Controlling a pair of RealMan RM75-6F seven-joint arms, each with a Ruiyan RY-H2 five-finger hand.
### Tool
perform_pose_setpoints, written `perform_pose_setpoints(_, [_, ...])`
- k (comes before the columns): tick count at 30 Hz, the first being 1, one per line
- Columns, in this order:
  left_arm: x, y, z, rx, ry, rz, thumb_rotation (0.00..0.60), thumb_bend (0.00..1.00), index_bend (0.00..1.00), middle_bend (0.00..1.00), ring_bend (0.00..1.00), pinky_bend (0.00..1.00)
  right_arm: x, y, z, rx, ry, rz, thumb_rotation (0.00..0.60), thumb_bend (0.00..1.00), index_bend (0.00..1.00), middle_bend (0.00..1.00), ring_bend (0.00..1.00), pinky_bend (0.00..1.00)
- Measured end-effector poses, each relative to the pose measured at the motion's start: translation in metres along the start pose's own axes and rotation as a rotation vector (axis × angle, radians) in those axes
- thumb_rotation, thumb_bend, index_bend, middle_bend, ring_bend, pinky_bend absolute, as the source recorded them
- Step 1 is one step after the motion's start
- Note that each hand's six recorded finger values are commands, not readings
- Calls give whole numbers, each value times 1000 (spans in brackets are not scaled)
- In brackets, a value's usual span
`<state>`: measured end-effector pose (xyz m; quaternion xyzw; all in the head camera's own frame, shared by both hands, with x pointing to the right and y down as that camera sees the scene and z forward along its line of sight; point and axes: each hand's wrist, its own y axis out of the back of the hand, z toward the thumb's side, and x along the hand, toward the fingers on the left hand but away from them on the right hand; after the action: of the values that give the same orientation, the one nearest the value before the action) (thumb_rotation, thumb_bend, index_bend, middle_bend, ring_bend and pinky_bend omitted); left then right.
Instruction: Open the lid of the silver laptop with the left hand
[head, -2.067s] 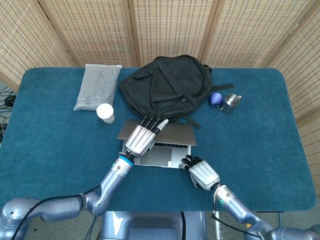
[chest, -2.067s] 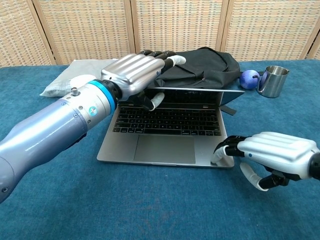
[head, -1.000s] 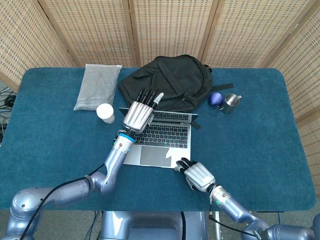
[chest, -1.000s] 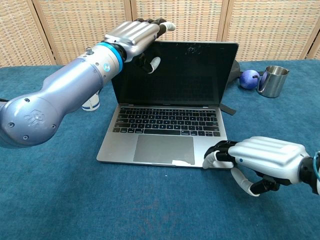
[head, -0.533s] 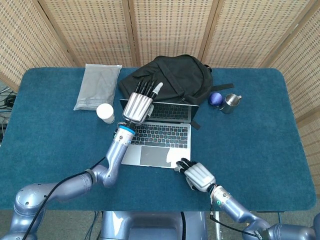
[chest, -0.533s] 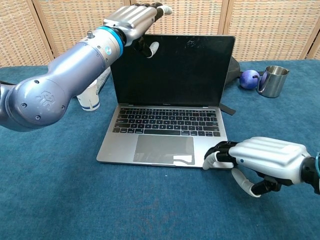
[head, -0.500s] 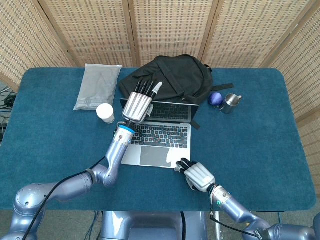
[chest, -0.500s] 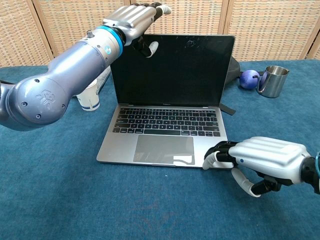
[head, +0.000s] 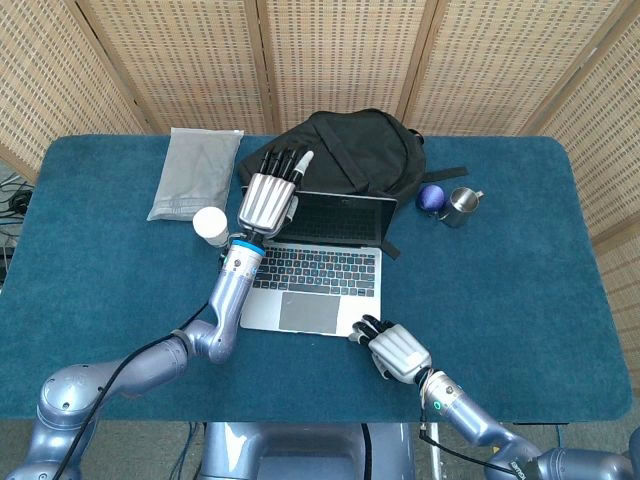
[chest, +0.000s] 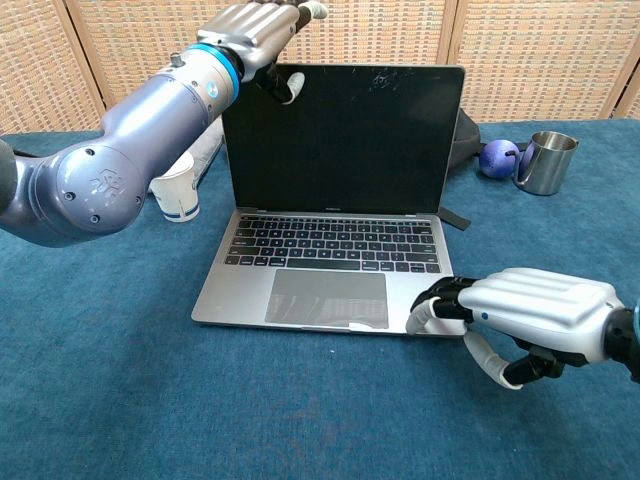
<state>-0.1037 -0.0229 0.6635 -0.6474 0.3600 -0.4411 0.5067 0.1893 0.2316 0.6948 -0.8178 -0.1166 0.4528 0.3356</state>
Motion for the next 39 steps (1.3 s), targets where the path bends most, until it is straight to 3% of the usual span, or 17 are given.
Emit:
perform_pose_setpoints(11, [-7,24,4,-54,-58,33,600,532,0,0,0,0,4,5,4,-3,10,-18,600,878,194,128,70,175])
perform_pose_setpoints(16, [-17,46,4,-86,-104,62,600,497,0,0,0,0,13,28,2,-14,7,-86,600,878,194,126,70,175])
perform_pose_setpoints(19, [-26,67,-4,-106,-127,94,600,426,0,0,0,0,24,49,-5,-21,-7,-145,600,865,194,118,70,175])
perform_pose_setpoints(22, [-38,90,-22,-125,-129,121,600,240,0,0,0,0,41,72,-18,-20,-38,-219,600,766,194,106,63,175])
perform_pose_setpoints(25, [-55,109,-52,-134,-100,135,600,50,0,0,0,0,61,90,-35,-30,-82,-301,600,423,192,83,30,150])
perform_pose_setpoints(27, [-71,117,-79,-138,-59,130,600,4,0,0,0,0,74,99,-47,-44,-115,-351,600,106,166,40,5,89])
perform_pose_setpoints(28, [-79,119,-91,-144,-40,125,600,0,0,0,0,0,83,103,-55,-53,-141,-385,600,46,152,25,1,67])
perform_pose_setpoints(29, [-90,121,-106,-154,-12,117,600,0,0,0,0,0,90,105,-62,-58,-163,-411,600,4,133,8,0,36])
perform_pose_setpoints(32, [-123,118,-142,-189,68,87,600,0,0,0,0,0,114,108,-89,-65,-256,-493,600,0,84,0,0,0])
perform_pose_setpoints(37, [-190,97,-184,-270,209,2,600,0,0,0,0,0,161,97,-122,-103,-433,-591,600,0,37,0,0,0])
perform_pose_setpoints(39, [-224,87,-197,-268,268,-51,600,0,0,0,0,0,172,95,-124,-114,-468,-617,600,0,28,0,0,0])
